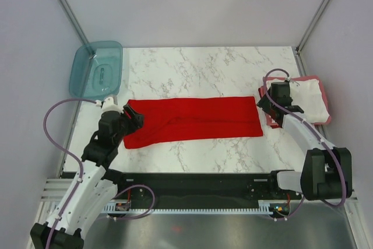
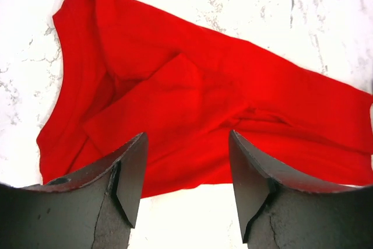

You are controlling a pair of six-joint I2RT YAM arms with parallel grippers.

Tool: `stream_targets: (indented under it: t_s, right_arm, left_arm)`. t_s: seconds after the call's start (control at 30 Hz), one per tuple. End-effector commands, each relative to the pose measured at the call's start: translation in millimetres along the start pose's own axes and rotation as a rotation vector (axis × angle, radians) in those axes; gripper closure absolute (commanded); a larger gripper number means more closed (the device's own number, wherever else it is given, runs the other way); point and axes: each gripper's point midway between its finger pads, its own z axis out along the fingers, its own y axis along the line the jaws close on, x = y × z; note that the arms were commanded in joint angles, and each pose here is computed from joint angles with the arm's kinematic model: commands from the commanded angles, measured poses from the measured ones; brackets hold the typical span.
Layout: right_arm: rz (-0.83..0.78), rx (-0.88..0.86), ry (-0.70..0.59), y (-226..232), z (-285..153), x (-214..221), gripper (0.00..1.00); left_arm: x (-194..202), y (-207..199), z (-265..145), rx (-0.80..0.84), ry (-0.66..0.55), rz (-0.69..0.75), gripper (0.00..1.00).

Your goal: Fold and stack the t-shirts

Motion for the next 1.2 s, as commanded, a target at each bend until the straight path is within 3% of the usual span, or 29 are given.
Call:
stream_targets:
  t_s: [0.0,0.23,0.4,0.57,0.7,1.0,1.17]
  right_arm:
    - [-0.015,-0.096,-0.117,28.2,-18.3,-27.8,0.37]
    - [-0.141,-0.289,-0.054,91.6,-34.9,-5.7,0.39]
    - [-0.280,-0.411,0.071,153.8,-35.4,47.5,0.48]
    - [-0.427,-0.493,0.163,207.2,-35.8,103.5,0.49]
    - [-0.496,-0.581,0.200,256.6,-43.5,126.9,0.54]
    - [-0.495,-0.649,0.329,302.8,-8.5,167.1,0.54]
    - [-0.497,-0.636,0.375,304.3,11.2,186.5,0.59]
  left_arm:
    - [-4.1,-6.7,-6.0,0.032,-0.022,-0.044,0.34]
    - [-2.4,-28.9,19.8,0.076,0.058,-0.055,0.34]
    - [-6.7,-39.8,48.6,0.051,0.092,-0.106,0.36]
    - [-2.7,-38.0,76.9,-0.009,0.125,-0.141,0.36]
    - [-10.0,-30.6,88.2,-0.062,0.085,-0.161,0.36]
    - [-11.9,-14.6,114.9,-0.093,-0.011,-0.299,0.36]
    - [-6.7,-5.8,138.0,-0.140,0.021,-0.372,0.38]
